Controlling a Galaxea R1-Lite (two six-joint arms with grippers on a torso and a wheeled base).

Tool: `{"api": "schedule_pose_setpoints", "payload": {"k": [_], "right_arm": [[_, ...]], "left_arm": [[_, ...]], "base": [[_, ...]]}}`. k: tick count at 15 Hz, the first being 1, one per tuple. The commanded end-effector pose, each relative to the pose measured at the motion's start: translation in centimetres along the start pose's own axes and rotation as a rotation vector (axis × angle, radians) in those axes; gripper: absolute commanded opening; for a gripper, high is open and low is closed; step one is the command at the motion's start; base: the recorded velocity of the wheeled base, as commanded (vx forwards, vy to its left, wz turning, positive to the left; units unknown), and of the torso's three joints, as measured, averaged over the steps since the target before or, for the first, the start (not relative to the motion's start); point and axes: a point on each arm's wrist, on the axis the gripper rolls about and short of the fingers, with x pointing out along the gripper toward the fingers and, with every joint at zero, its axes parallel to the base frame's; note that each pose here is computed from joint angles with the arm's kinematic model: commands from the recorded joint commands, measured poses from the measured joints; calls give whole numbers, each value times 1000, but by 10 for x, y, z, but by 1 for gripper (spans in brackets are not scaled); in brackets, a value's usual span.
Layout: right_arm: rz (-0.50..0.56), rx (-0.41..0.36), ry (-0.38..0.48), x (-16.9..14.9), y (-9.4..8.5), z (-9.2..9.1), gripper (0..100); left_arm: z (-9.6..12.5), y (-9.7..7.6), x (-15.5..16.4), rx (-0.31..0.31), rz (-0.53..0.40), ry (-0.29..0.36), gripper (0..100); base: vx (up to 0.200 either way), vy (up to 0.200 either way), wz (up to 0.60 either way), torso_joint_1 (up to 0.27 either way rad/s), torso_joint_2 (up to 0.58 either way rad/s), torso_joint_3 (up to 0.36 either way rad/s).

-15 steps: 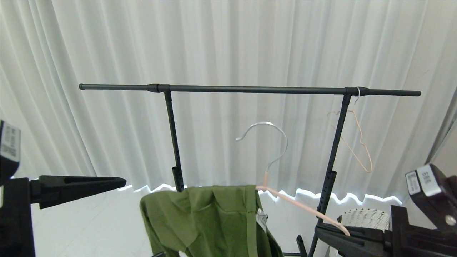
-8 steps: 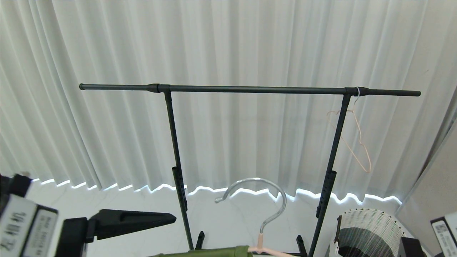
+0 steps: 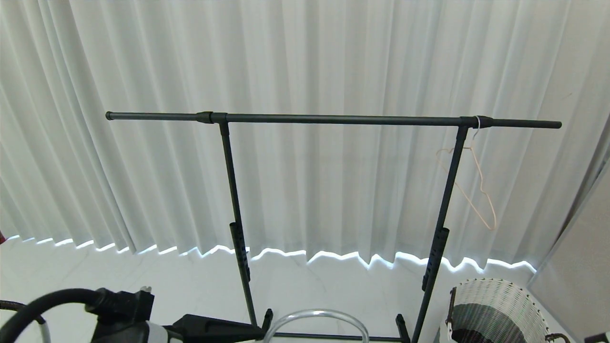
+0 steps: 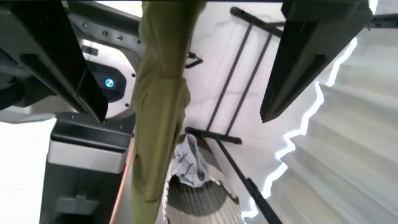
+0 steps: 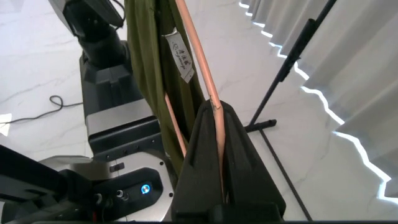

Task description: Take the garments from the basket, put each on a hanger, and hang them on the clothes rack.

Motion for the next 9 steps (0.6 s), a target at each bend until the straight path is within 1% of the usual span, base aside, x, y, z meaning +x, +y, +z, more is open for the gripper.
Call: {"api": "schedule_pose_setpoints", "payload": {"k": [1, 2, 3, 6, 9], "right_arm": [[1, -1, 5, 1, 0, 0, 0], [6, -4, 3, 1, 1, 0, 0], [6, -4, 3, 1, 1, 0, 0], [5, -4, 0, 2, 1, 1, 0], [5, -2, -4, 2, 1, 2, 0]], "left_arm": [[-2, 0, 5, -2, -6, 21, 100], [-2, 0, 6, -3, -10, 26, 100], [-2, 0, 7, -3, -11, 29, 0], [-8, -1, 8, -4, -15, 47, 0], [-8, -1, 7, -4, -13, 46, 0]], "base": [[0, 0, 0, 0, 0, 0], [0, 0, 0, 0, 0, 0], [0, 0, 0, 0, 0, 0], [0, 0, 0, 0, 0, 0], [0, 0, 0, 0, 0, 0]]}}
